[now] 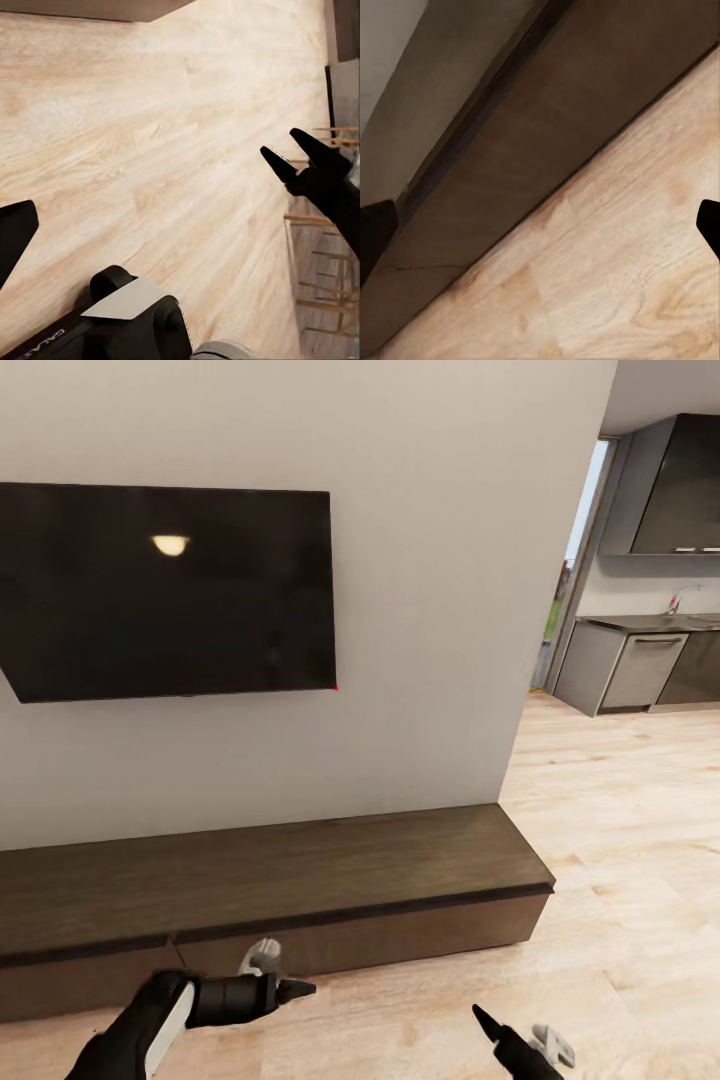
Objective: Place each of the two pumpkins and all three candles from the living room inside a cabinet in the living room (use any cabinet), then make sure every cabinet is closed, and position the cauldron so it is next to a table in the living room.
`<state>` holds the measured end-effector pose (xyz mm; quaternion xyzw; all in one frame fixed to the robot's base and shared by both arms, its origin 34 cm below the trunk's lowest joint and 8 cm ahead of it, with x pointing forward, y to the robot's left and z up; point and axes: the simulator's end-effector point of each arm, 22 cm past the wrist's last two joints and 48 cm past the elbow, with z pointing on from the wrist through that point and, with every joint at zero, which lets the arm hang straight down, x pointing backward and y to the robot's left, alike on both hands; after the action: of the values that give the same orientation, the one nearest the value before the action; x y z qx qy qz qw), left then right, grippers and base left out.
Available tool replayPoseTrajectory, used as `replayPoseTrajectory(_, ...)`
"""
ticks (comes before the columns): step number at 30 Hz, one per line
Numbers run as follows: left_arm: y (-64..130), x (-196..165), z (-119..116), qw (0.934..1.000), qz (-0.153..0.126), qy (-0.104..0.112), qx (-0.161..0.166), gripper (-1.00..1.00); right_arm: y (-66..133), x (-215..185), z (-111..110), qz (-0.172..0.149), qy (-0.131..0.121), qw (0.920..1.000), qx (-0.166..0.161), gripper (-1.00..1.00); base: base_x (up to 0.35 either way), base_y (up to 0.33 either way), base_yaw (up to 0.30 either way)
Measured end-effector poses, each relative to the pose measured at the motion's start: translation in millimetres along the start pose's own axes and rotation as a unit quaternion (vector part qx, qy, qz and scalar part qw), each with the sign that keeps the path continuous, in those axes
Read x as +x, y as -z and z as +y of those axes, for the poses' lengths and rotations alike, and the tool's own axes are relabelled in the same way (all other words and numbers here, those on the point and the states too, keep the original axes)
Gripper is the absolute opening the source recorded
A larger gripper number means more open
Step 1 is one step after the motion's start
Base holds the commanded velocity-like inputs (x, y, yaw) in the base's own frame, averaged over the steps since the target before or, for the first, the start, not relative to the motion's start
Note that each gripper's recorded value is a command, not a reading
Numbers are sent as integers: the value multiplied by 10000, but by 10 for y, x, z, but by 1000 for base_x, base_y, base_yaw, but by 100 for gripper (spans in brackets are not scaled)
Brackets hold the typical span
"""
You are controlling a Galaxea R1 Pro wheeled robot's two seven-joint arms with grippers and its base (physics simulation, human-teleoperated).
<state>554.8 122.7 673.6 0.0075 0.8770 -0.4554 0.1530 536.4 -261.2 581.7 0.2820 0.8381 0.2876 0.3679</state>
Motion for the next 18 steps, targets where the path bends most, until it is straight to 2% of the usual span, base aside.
replayPoseTrajectory(2,53,-146,-164,9999,5,-6,136,100,72,-200,-21,-199,-482,9985,-190,100,0,0,0)
replayPoseTrajectory(4,84,-198,-270,9996,78,140,244,100,120,-380,-23,-447,-954,9939,-336,100,0,0,0)
replayPoseTrajectory(5,113,-246,-332,9991,89,258,335,100,150,-517,-24,-682,-1301,9882,-429,100,0,0,0)
replayPoseTrajectory(8,275,-402,-433,9962,-108,500,709,100,210,-754,-45,-1134,-1899,9736,-571,100,0,0,0)
replayPoseTrajectory(11,419,-502,-550,9910,-274,645,1144,100,245,-872,-50,-1371,-2217,9631,-669,100,0,0,0)
replayPoseTrajectory(12,467,-522,-609,9878,-306,720,1343,100,260,-907,-2,-1408,-2368,9578,-819,100,0,0,0)
replayPoseTrajectory(16,521,-530,-702,9825,-292,874,1620,100,269,-881,128,-1270,-2687,9480,-1139,100,0,0,0)
replayPoseTrajectory(18,538,-537,-738,9807,-298,897,1714,100,271,-881,150,-1246,-2756,9457,-1193,100,0,0,0)
